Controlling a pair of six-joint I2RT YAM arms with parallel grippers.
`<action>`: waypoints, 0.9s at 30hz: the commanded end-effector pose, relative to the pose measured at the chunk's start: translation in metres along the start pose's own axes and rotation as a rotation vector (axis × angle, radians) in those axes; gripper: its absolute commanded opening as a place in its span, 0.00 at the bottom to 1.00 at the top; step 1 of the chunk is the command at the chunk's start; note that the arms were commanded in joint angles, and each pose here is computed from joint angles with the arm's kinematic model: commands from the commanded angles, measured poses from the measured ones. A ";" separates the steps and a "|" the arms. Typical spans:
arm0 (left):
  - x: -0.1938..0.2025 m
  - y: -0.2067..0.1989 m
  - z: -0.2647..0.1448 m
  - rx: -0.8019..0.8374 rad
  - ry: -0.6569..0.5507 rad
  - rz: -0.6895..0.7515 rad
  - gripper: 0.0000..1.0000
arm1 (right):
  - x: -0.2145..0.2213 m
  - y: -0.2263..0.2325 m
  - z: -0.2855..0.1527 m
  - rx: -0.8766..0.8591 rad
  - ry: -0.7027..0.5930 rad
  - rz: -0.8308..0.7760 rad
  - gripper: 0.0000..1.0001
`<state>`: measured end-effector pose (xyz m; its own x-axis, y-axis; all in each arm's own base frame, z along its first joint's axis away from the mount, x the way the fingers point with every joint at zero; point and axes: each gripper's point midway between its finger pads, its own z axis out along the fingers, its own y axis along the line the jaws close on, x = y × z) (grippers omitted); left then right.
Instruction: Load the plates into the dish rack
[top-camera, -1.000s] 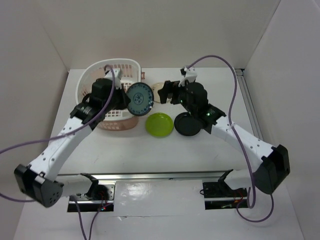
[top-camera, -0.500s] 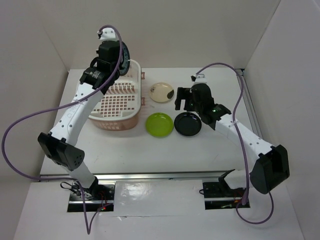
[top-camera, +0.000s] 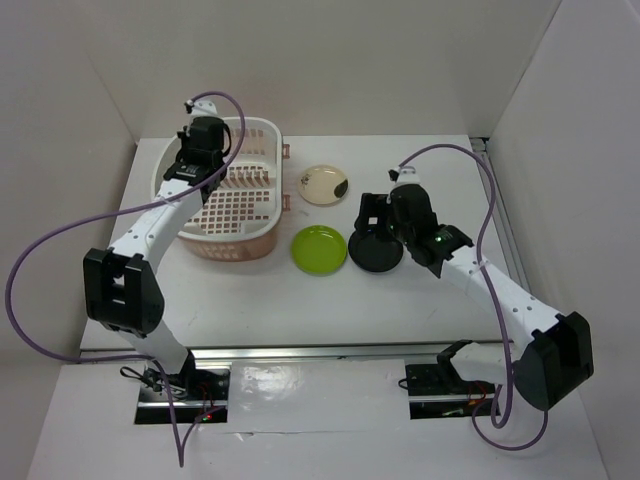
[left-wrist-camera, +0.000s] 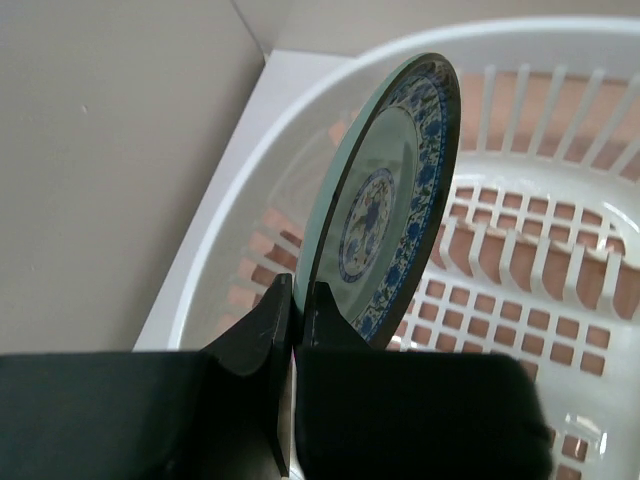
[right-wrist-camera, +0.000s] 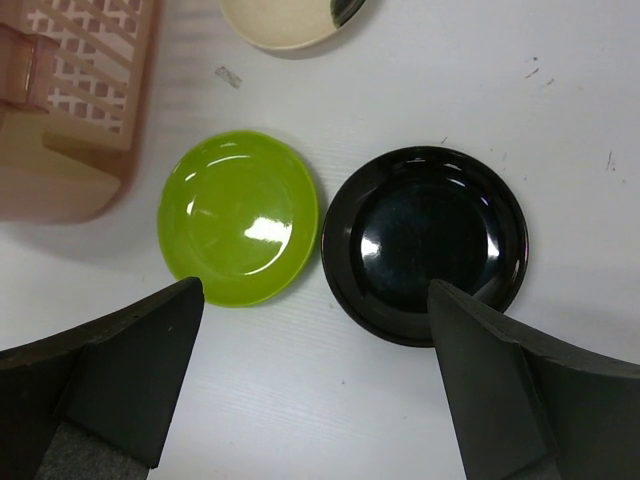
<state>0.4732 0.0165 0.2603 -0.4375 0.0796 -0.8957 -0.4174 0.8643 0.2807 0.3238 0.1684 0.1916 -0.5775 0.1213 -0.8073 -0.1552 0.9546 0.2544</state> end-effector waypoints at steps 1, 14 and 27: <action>-0.048 0.023 0.003 -0.061 -0.161 -0.072 0.00 | 0.005 0.005 -0.004 -0.025 0.010 0.012 1.00; -0.022 0.046 0.040 -0.068 -0.156 -0.042 0.00 | 0.019 0.017 -0.002 -0.047 0.065 -0.004 1.00; -0.009 0.030 0.065 -0.071 -0.124 0.021 0.00 | 0.019 0.019 0.006 -0.051 0.079 -0.035 1.00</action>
<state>0.5011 0.0743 0.2262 -0.4342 0.1524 -0.8878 -0.4354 0.8273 0.3549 0.3103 0.1857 0.1664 -0.6481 0.0884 -0.7564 -0.1859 0.9448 0.2698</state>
